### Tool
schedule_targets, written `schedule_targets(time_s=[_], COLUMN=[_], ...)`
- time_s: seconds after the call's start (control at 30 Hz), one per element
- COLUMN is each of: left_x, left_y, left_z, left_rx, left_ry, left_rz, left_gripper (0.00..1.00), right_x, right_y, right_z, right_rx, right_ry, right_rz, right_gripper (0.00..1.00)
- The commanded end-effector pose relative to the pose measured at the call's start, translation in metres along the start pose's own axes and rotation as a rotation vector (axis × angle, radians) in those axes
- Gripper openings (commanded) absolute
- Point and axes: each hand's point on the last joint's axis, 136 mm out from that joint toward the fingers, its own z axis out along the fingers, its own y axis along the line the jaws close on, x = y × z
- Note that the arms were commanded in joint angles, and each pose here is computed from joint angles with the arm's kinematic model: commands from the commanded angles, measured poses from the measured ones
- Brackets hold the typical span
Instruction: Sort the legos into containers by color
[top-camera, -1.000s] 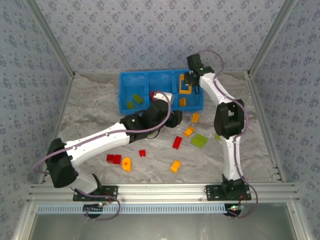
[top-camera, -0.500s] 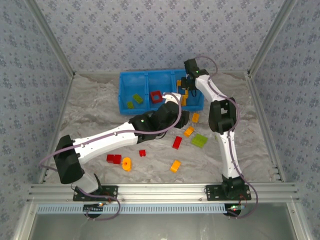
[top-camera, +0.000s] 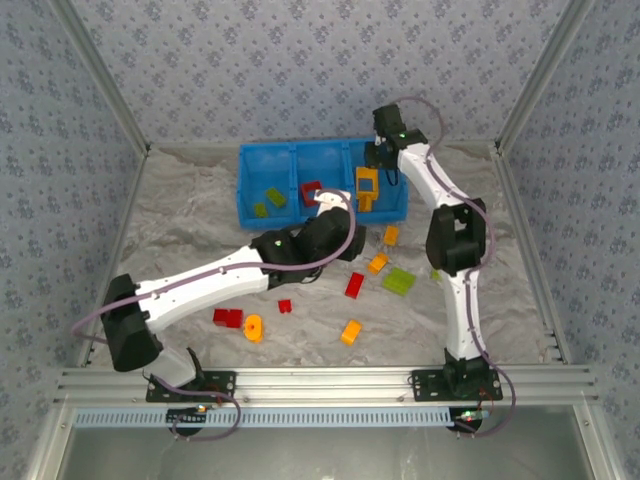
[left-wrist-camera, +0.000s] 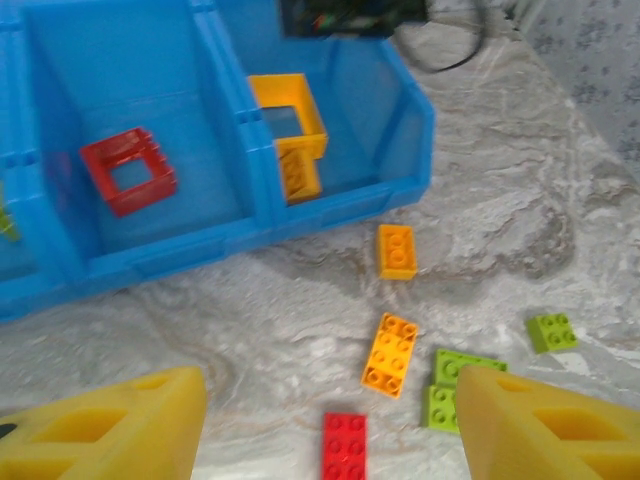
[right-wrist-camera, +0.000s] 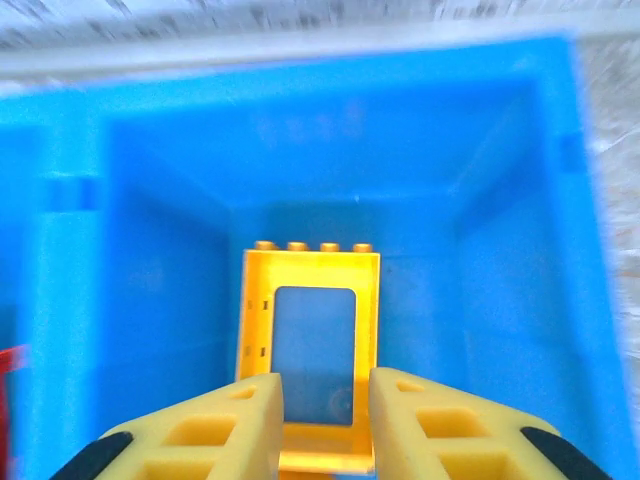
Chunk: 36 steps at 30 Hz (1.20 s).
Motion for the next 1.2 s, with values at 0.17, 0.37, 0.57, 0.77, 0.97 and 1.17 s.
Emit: schedule_targets(time_s=[0.17,0.37,0.57,0.77,0.97,1.17], left_x=[0.04,0.082,0.122,0.152,0.167,0.181], left_y=[0.099,0.167,0.226,0.257,0.261,0.272], left_z=[-0.036,-0.024,0.001,0.028,0.051,0.056], left_rx=[-0.215,-0.308,-0.389,-0.465,-0.476,-0.52], left_ry=[0.129,0.289,0.385,0.427,0.445,0.445], left_rz=[-0.163,-0.375,-0.629,-0.75,-0.793,-0.81], left_gripper=[0.67,0.69,0.71,0.72,0.71,0.56], right_x=[-0.017,0.085,0.223,0.299,0.304,0.3], right_y=[0.046,0.107,0.166,0.187,0.19,0.195], right_z=[-0.184,-0.262,-0.287,-0.29,-0.288,-0.287], right_rx=[-0.144,-0.385,-0.66,-0.737,-0.719,-0.705], right_ry=[-0.375,-0.424,-0.273,-0.185,-0.19,-0.185], right_rz=[-0.072,-0.193,-0.36,-0.428,-0.42,-0.446], right_gripper=[0.36,0.48,0.6,0.66,0.67,0.67])
